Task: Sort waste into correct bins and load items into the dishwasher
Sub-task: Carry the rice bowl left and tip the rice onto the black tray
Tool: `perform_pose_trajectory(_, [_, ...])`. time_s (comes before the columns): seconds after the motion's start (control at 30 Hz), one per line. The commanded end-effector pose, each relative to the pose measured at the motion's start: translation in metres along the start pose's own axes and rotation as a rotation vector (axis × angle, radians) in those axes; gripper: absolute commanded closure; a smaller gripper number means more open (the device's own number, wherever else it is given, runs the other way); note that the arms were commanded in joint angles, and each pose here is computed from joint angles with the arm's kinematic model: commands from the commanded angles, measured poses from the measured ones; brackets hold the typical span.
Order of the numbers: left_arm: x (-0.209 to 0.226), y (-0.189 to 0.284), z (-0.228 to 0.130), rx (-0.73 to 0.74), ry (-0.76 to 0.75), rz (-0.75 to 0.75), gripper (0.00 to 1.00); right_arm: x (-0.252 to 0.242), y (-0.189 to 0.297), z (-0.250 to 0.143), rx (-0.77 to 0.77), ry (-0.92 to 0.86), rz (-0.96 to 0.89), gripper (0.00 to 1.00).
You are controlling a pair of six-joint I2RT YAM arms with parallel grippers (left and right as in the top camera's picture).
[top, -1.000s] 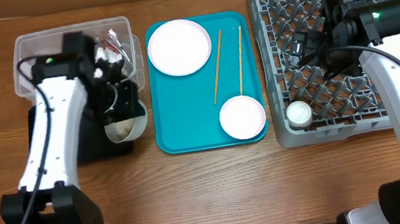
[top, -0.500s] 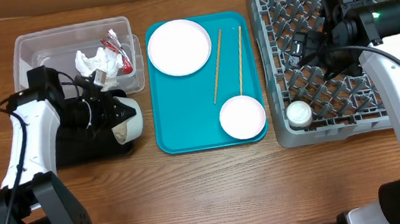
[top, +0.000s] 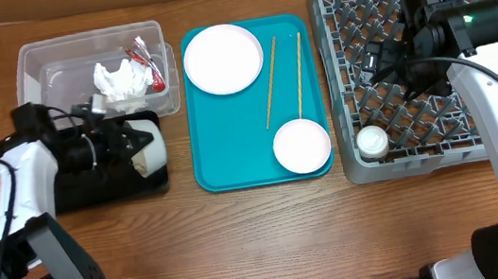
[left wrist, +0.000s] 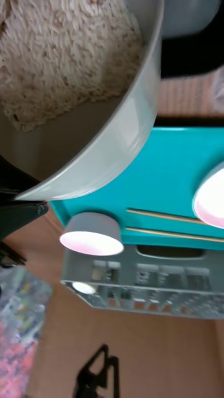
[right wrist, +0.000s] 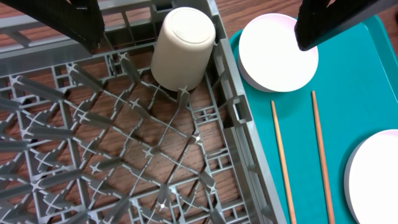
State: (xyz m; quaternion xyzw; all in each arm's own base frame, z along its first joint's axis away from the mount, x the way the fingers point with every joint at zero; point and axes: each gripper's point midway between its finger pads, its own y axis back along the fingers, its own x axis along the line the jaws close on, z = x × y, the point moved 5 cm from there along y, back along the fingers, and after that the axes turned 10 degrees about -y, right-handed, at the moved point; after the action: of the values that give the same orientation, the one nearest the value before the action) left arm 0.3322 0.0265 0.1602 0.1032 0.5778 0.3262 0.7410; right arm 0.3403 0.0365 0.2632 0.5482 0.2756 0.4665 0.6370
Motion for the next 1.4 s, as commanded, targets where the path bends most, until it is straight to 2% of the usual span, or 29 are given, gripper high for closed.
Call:
perform_pose_trajectory(0.0, [-0.006, 0.013, 0.006, -0.071, -0.017, -0.076, 0.96, 0.001, 0.01, 0.002, -0.028, 0.006, 0.018, 0.0])
perform_pose_trajectory(0.53, [-0.004, 0.052, 0.018, -0.242, 0.019, -0.229, 0.96, 0.001, 0.01, 0.002, -0.029, 0.006, 0.018, 0.0])
perform_pose_trajectory(0.77, [-0.022, 0.061, 0.024, -0.297, 0.007, -0.393, 0.96, 0.001, 0.01, 0.001, -0.027, 0.005, 0.018, 0.0])
perform_pose_trajectory(1.0, [-0.032, 0.066, 0.026, -0.315, 0.04, -0.487, 0.96, 0.001, 0.01, 0.001, -0.028, 0.006, 0.018, 0.0])
perform_pose_trajectory(1.17, [-0.029, 0.07, 0.026, -0.301, 0.15, -0.5, 0.96, 0.0, 0.01, 0.0, -0.022, 0.006, 0.014, 0.0])
perform_pose_trajectory(1.27, [-0.024, 0.076, 0.029, -0.329, 0.116, -0.487, 0.96, 0.0, 0.01, 0.0, -0.022, 0.006, 0.014, 0.0])
perform_pose_trajectory(1.37, [-0.022, 0.08, 0.027, -0.327, 0.196, -0.494, 0.96, 0.0, 0.01, 0.0, -0.022, 0.006, 0.014, 0.0])
